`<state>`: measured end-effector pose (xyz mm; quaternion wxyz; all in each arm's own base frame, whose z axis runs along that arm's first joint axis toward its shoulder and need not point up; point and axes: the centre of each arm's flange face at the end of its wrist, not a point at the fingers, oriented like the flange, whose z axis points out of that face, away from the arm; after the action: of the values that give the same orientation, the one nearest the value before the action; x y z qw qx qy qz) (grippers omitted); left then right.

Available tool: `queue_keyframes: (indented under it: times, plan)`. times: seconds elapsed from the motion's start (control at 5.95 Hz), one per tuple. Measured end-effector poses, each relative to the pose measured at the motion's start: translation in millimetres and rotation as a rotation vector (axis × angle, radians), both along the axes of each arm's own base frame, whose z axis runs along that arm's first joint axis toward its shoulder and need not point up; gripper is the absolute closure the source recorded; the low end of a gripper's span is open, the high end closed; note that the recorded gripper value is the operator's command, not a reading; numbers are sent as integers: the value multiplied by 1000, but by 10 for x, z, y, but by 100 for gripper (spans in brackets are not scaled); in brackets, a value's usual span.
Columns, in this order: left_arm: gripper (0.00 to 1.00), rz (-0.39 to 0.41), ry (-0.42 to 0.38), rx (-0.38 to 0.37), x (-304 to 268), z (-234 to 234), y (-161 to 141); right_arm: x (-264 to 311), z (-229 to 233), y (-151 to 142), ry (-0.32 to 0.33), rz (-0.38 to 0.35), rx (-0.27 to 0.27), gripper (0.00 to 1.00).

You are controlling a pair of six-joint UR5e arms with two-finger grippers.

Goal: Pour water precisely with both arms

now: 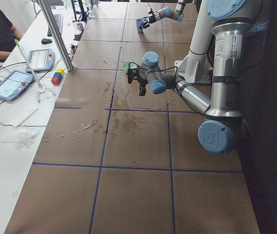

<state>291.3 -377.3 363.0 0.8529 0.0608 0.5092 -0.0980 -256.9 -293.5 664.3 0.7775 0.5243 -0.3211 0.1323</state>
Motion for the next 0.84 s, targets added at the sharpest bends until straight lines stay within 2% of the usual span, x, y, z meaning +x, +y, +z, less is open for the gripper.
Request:
queue_keyframes:
  times: [0.84]
  plan:
    - [0, 1, -5, -6, 16, 31, 6, 376, -63, 212, -35, -136, -49, 0]
